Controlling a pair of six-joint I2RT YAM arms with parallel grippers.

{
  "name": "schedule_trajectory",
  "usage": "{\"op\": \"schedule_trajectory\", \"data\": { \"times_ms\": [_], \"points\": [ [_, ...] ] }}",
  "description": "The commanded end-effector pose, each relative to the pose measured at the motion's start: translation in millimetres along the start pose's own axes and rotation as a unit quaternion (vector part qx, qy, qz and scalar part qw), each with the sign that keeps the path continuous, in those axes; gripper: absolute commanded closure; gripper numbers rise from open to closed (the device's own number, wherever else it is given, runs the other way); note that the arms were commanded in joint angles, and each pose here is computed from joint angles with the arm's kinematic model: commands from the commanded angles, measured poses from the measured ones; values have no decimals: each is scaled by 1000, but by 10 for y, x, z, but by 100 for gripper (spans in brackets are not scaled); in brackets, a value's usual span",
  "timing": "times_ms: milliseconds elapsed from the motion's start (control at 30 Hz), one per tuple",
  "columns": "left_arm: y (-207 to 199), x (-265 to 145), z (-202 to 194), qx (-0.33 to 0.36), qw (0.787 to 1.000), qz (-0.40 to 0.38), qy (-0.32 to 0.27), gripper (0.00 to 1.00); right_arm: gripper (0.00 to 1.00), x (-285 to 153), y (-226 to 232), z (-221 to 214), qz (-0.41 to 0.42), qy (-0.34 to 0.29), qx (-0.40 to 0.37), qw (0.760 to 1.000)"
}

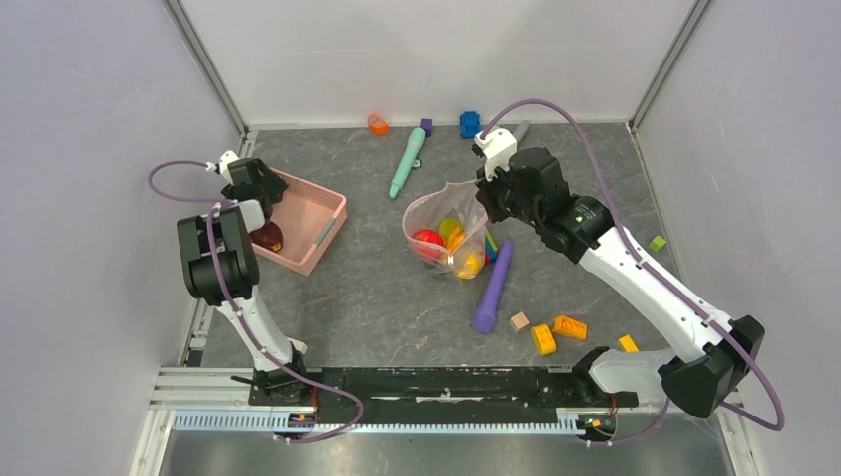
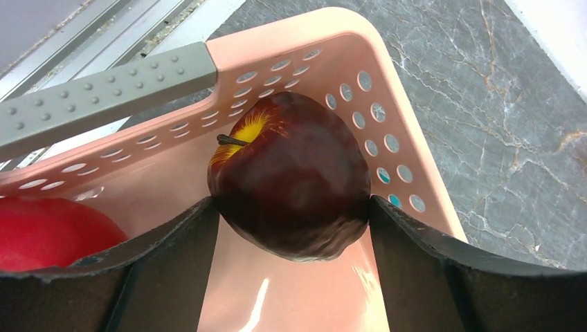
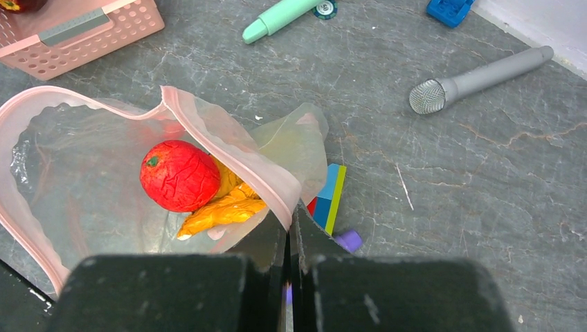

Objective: Place the food in the zip-top bag and seal the zipper
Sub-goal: Pick up the fake fruit from the bin.

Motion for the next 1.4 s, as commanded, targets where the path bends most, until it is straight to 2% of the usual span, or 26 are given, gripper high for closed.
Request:
{"op": "schedule_trajectory", "data": {
  "times_ms": [0,267,467,633,833,1067,1233,1367],
  "points": [
    [-114,83,65,-41,999,-19,-12,23,100,-27,-76,118,-21,-15,-6,1000],
    [-110,-84,56,-47,998,-30,-3,63,100,-33,-54,113,-10,-17,-3,1000],
    [-176,-528,120,-71,995,-71,-1,81,100,-69,-12,108,7,-28,5,1000],
    [-166,-918,106,-102,992,-73,24,97,100,-94,24,81,22,-35,7,999],
    [-241,-1467,117,-111,985,-125,41,98,100,-120,38,91,27,-41,15,999],
    [-388,-2217,79,-81,978,-185,46,98,100,-110,103,55,55,-44,19,997],
    [-627,-2779,37,-46,959,-270,73,98,100,-120,116,68,62,-49,19,997],
    [-875,-3271,-65,5,923,-373,99,94,100,-116,135,51,70,-49,21,996]
  ]
}}
Point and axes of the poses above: each gripper's point midway between its finger pads, its own x axis out along the fingers, its own y axis along the line the jaws close on, z = x × y, the point moved 8 cm from there along -x, back along the fingers, and after that the axes turned 9 degrees about -x, right-handed, at the moved point
